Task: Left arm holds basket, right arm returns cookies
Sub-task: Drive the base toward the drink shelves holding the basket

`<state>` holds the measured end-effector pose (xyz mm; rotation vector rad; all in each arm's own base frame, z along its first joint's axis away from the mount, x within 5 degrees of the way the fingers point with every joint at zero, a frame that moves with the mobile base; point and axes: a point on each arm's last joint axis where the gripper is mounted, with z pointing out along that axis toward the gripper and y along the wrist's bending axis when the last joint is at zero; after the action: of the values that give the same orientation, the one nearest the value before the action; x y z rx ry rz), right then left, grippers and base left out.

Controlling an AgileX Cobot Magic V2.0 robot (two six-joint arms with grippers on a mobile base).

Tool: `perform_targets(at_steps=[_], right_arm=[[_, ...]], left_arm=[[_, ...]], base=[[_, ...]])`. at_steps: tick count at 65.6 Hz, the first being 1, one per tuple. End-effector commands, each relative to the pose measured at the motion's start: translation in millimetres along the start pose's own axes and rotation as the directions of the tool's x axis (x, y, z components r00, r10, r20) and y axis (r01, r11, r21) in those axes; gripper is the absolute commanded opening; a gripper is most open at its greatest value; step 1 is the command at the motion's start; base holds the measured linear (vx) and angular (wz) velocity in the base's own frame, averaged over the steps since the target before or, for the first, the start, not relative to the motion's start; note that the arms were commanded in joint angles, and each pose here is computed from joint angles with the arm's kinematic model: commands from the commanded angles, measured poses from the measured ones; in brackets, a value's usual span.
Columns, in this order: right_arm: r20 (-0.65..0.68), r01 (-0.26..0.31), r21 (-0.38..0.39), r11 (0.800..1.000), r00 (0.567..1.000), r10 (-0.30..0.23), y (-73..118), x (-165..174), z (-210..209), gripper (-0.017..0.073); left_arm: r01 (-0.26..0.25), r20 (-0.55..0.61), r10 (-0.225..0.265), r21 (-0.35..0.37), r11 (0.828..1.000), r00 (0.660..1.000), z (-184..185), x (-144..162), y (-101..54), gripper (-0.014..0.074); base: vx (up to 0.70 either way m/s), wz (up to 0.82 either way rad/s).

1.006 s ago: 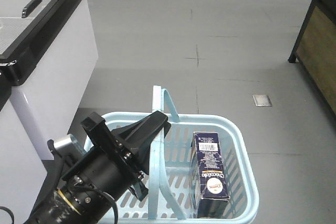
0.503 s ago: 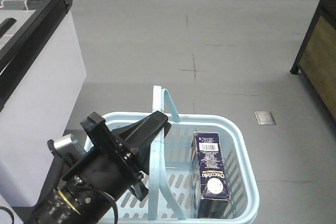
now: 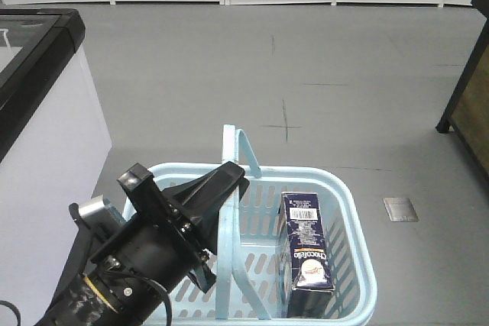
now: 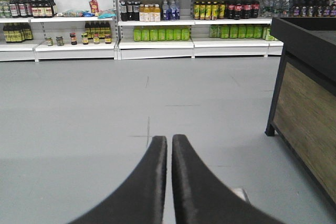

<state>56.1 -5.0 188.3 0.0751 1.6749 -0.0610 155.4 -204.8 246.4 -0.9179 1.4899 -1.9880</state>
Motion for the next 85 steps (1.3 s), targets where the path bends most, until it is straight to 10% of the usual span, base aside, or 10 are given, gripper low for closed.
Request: perform_targets(at_steps=[1, 85], right_arm=[[0.067, 0.009, -0.001, 1.000, 0.998, -0.009, 0.2, -1.2, 0.1, -0.0009], [0.067, 0.009, -0.001, 1.000, 0.998, -0.009, 0.2, -1.2, 0.1, -0.0009]], left_arm=[[0.027, -0.035, -0.016, 0.335, 0.942, 0.999, -2.9, 6.5, -41.7, -0.0003], [0.027, -0.035, -0.016, 0.335, 0.942, 0.999, -2.9, 6.5, -41.7, -0.0003]], base=[[0.48, 0.00], [0.52, -0.02]])
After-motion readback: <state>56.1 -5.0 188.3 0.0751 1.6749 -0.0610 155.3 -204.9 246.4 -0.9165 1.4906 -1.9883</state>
